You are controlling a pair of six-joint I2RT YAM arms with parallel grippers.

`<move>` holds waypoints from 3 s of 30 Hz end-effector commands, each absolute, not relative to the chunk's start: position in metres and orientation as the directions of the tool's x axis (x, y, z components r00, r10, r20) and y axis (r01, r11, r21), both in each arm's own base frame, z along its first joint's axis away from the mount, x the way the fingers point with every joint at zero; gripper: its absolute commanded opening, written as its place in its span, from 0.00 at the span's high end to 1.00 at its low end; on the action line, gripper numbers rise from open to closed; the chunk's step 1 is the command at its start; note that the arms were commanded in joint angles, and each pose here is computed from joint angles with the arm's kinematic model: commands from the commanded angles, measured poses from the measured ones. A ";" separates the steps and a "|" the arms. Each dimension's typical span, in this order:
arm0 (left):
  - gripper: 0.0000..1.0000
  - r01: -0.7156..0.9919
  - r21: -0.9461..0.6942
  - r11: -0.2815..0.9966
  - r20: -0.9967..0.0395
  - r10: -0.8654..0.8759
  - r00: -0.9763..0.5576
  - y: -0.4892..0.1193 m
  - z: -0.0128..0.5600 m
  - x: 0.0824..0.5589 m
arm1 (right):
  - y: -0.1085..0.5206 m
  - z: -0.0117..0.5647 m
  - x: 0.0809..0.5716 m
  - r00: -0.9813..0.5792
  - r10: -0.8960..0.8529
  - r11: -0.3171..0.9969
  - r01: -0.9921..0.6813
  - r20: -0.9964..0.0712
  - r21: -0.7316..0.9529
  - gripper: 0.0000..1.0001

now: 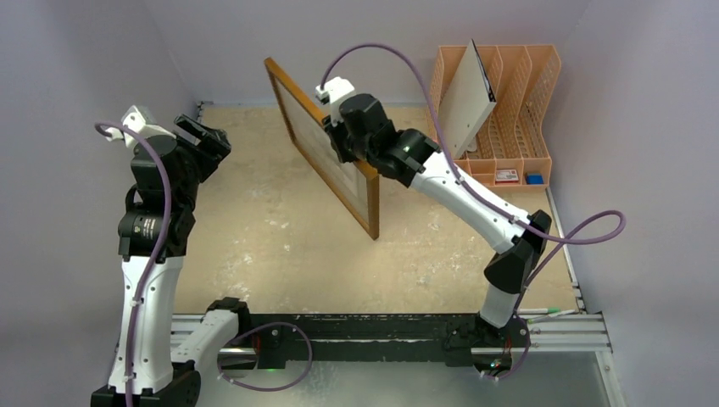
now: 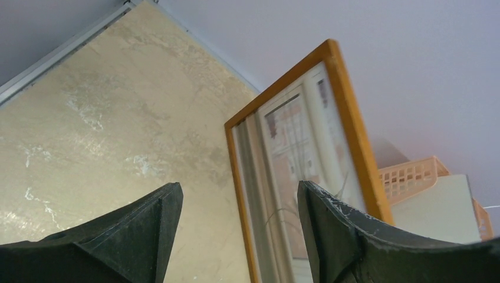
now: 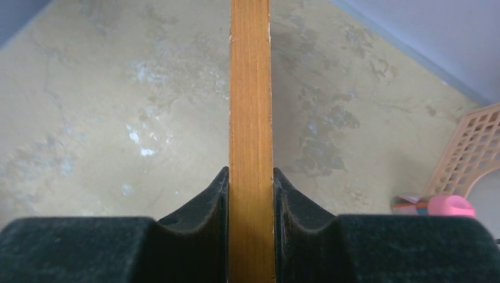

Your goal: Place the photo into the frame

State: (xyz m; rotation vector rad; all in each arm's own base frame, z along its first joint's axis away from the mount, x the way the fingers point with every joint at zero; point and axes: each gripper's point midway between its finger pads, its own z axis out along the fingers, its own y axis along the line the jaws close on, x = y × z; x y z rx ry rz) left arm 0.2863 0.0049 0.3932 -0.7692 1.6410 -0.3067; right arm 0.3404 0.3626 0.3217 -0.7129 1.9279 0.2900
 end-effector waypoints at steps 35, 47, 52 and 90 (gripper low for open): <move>0.26 -0.528 -0.554 0.643 -0.576 -0.754 -0.315 -0.020 0.096 0.334 | 0.272 0.219 0.367 -0.704 0.475 0.544 -0.237 -0.528 0.805 1.00; 0.25 -0.448 -0.580 0.681 -0.532 -0.733 -0.425 -0.043 0.057 0.324 | 0.264 0.147 0.320 -0.786 0.435 0.558 -0.148 -0.440 0.816 1.00; 0.25 -0.392 -0.600 0.698 -0.504 -0.710 -0.493 -0.058 0.055 0.322 | 0.259 0.125 0.302 -0.809 0.407 0.574 -0.133 -0.423 0.808 1.00; 0.30 -0.425 -0.470 0.774 -0.400 -0.616 -0.679 -0.063 0.016 0.296 | 0.226 0.020 0.288 -0.903 0.283 0.813 0.048 -0.322 0.581 0.51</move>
